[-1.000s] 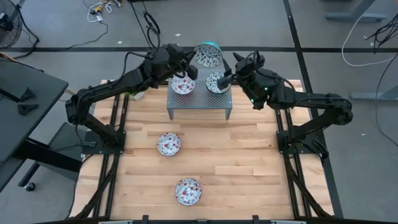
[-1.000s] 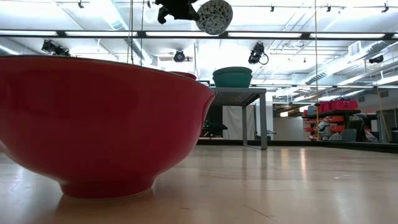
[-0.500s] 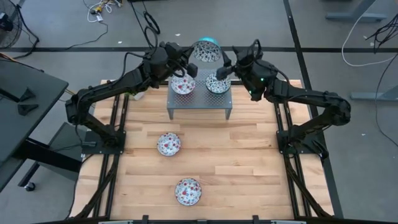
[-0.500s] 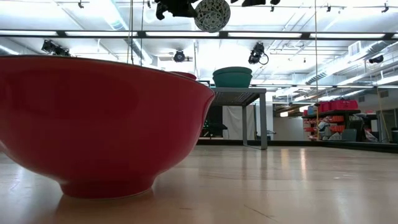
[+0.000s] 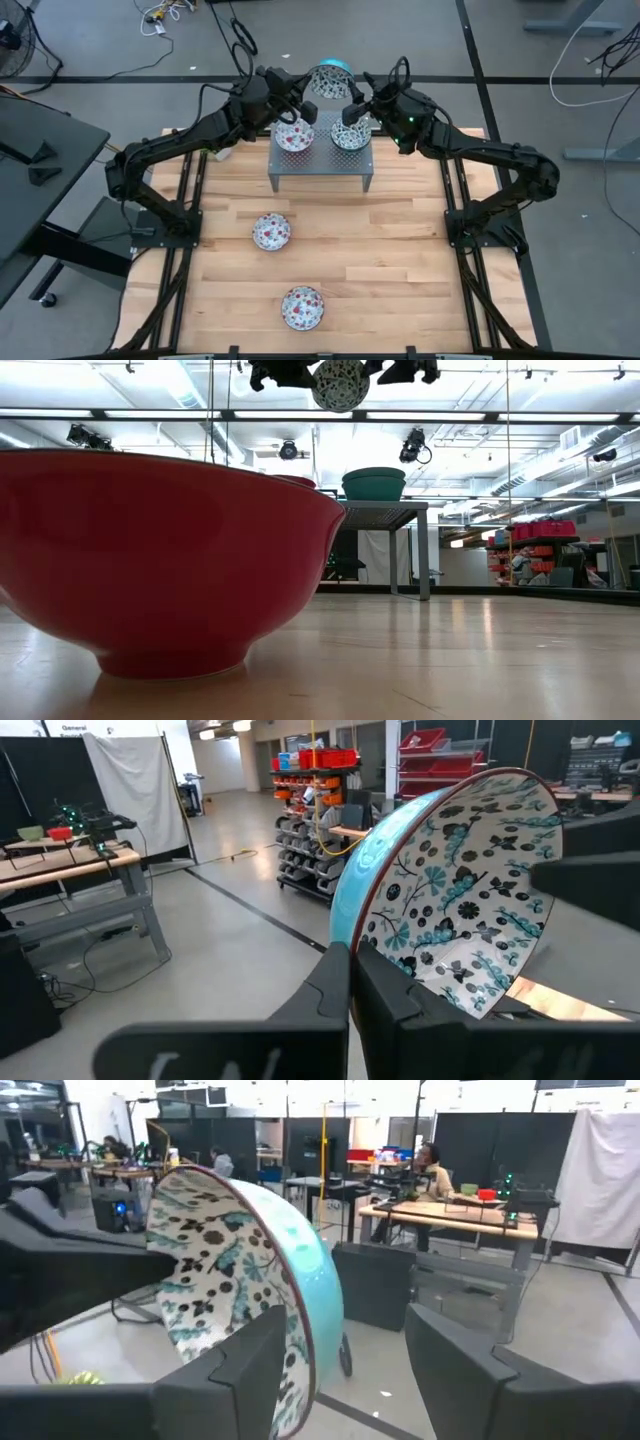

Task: Pick & Place Mini bowls
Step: Stack the top blue and white patterned bowl on top of the other blue and white patterned bowls on the shelf

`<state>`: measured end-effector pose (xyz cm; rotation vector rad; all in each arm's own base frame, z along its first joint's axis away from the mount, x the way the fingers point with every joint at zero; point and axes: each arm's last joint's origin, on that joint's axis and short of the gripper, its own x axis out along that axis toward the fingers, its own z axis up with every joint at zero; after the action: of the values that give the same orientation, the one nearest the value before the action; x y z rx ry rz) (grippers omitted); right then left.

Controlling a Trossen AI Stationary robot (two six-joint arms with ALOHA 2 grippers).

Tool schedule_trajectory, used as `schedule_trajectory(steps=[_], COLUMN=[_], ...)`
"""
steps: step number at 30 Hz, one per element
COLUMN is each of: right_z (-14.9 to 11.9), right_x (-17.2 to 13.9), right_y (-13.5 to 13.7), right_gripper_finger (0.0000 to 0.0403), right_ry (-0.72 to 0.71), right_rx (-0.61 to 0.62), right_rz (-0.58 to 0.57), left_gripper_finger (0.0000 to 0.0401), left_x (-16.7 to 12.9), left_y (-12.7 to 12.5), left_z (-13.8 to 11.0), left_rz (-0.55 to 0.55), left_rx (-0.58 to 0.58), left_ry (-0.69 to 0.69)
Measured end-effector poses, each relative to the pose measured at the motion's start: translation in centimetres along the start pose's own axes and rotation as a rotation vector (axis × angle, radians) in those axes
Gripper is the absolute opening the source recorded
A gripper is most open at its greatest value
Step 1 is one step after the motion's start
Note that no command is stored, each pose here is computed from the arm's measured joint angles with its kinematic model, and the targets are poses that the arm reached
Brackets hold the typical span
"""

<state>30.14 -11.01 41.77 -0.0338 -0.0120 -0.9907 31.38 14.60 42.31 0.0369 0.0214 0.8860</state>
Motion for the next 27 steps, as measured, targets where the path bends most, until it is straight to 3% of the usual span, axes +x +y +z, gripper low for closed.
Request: schedule_trajectory(steps=[14, 27], right_z=[-1.1, -1.2], right_x=[1.4, 1.4], right_y=[0.1, 0.1], right_gripper_finger=[0.0206, 0.0140], right_ry=[0.023, 0.024], right_rx=[-0.016, -0.010], right_rz=[-0.017, -0.019], left_gripper_finger=[0.0004, 0.0004], left_x=[0.0, 0.0], left_y=[0.0, 0.1], left_z=[0.0, 0.0], left_rz=[0.015, 0.040], left_rx=[0.029, 0.054], left_ry=[0.006, 0.009])
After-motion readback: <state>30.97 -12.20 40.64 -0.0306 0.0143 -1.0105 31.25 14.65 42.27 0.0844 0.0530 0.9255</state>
